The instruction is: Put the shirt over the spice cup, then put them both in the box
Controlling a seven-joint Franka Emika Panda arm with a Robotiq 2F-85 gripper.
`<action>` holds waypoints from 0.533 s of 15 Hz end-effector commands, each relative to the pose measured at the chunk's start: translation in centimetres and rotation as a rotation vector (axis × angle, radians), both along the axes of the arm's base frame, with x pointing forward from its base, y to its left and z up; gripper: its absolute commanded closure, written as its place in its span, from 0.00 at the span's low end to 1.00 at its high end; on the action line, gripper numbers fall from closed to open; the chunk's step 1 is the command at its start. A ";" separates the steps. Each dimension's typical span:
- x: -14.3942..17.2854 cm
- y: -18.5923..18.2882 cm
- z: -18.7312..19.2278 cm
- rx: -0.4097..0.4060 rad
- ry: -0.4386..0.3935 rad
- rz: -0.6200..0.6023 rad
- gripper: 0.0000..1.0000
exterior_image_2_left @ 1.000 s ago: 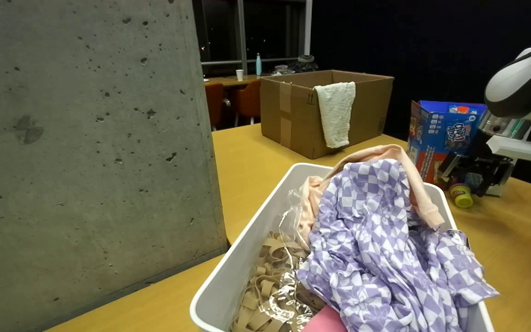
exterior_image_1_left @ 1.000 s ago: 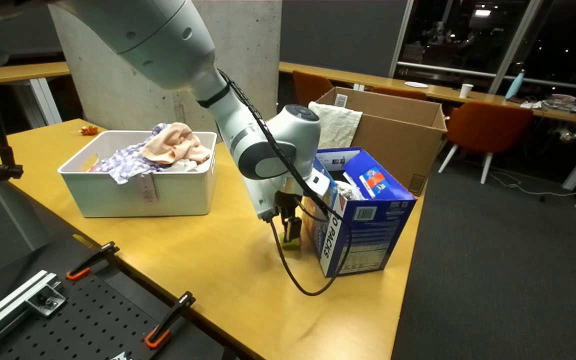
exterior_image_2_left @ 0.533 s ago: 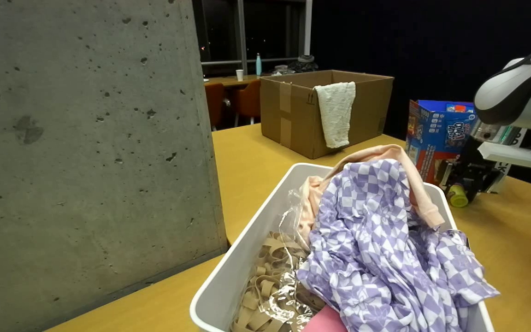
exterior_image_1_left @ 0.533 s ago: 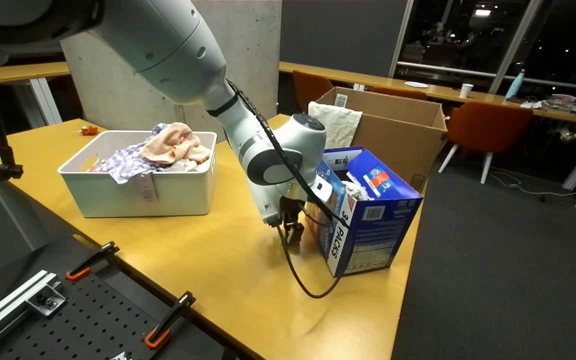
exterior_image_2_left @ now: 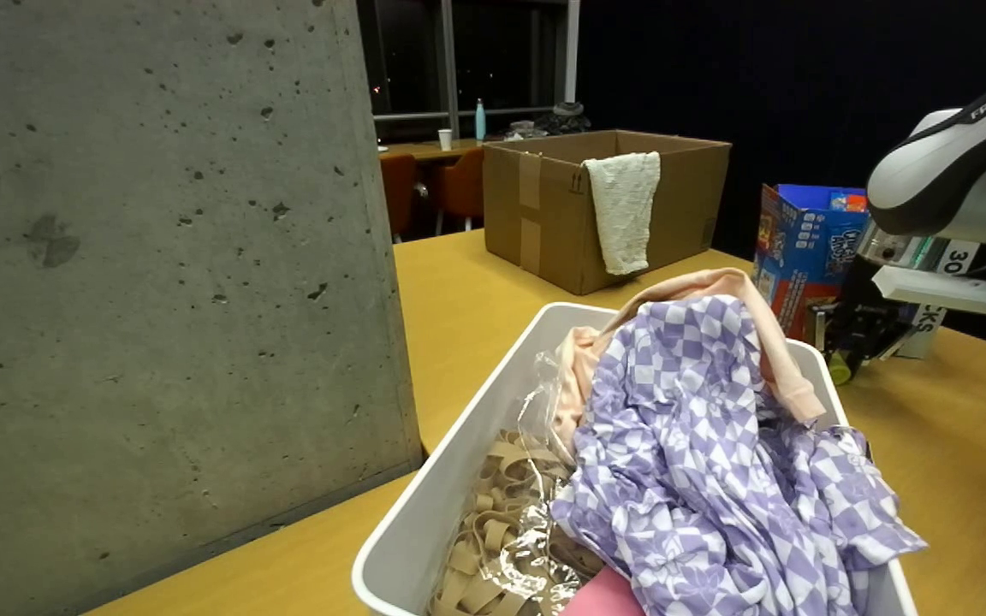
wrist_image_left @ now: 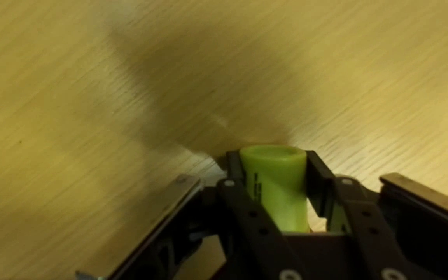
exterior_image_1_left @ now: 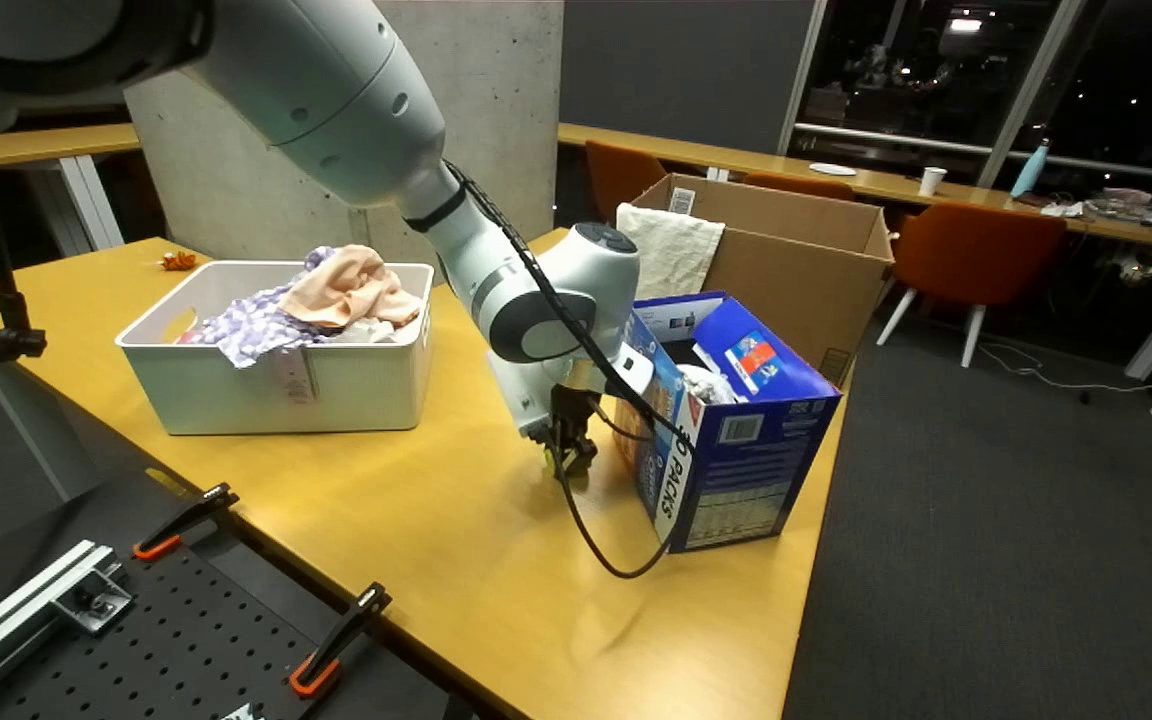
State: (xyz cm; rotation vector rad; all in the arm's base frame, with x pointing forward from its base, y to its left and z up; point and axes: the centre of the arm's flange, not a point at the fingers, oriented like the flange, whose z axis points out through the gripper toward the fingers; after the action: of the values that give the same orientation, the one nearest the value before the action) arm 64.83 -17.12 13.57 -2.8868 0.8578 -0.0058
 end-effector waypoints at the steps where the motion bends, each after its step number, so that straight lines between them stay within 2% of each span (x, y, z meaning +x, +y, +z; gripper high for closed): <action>1: -1.1 4.0 0.1 -0.011 0.041 0.041 0.83; 5: -6.5 8.2 0.3 -0.013 0.052 0.055 0.83; 8: -11.1 8.8 -0.1 -0.021 0.039 0.019 0.83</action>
State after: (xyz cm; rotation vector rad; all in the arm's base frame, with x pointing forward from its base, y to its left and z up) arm 60.47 -9.50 13.60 -2.9302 0.7947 0.0286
